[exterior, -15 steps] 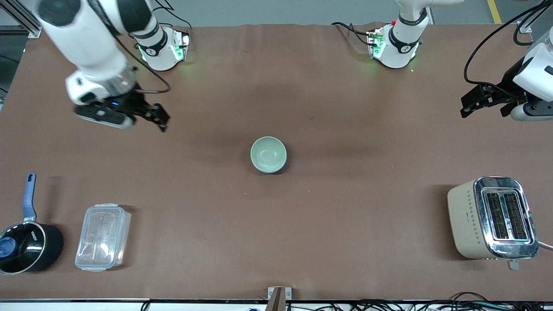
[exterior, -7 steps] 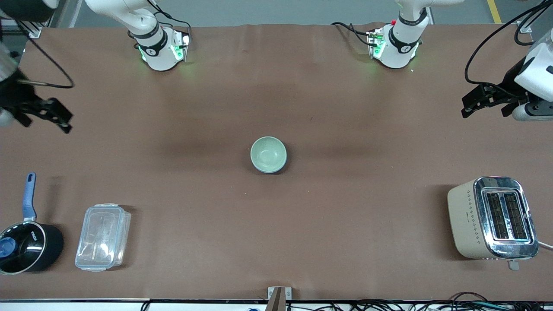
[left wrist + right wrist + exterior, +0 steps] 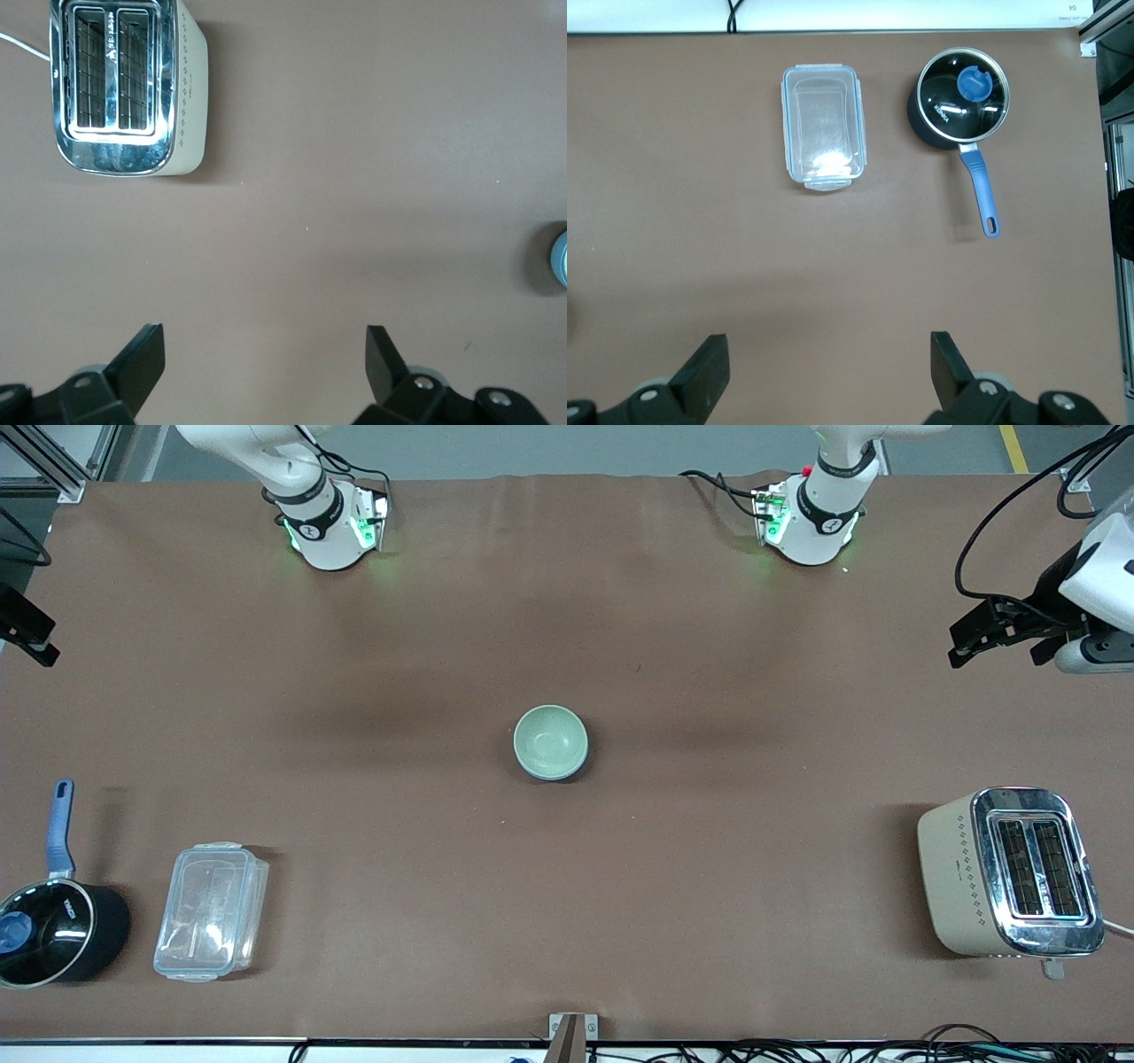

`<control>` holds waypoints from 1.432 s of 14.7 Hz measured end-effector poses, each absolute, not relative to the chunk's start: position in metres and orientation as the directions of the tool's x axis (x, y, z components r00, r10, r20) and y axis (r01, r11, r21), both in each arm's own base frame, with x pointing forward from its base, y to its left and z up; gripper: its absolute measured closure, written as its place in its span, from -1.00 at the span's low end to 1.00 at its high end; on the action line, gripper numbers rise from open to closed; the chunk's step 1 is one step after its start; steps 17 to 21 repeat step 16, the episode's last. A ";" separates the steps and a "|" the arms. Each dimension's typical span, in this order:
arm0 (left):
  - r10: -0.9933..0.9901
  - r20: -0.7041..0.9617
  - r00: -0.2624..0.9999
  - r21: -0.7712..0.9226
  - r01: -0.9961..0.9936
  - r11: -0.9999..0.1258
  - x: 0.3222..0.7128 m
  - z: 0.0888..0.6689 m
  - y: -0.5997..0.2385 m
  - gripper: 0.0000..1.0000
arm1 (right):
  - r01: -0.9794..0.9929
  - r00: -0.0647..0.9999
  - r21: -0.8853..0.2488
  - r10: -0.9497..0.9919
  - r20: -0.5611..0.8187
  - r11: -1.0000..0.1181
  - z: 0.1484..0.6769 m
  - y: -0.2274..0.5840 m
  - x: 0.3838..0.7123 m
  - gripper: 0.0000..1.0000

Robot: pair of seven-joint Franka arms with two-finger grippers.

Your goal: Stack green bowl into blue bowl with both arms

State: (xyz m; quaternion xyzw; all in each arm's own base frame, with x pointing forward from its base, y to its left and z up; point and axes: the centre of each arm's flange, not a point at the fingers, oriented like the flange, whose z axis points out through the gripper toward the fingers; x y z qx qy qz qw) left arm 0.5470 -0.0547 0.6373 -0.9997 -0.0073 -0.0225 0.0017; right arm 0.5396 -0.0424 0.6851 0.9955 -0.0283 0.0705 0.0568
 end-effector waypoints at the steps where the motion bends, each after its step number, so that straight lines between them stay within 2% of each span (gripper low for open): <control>1: 0.015 0.048 0.999 -0.003 0.015 -1.000 0.548 0.638 -0.055 -1.00 | -0.060 0.990 0.110 -0.045 0.137 -0.992 0.686 -0.041 0.541 -1.00; 12: 0.013 0.043 0.999 -0.001 0.014 -1.000 0.558 0.631 -0.057 -1.00 | -0.082 0.996 0.001 -0.082 0.028 -0.997 0.656 -0.051 0.541 -1.00; 21: 0.012 0.041 0.999 -0.001 0.012 -1.000 0.560 0.629 -0.058 -1.00 | -0.096 0.995 0.019 -0.095 0.026 -0.995 0.653 -0.068 0.539 -1.00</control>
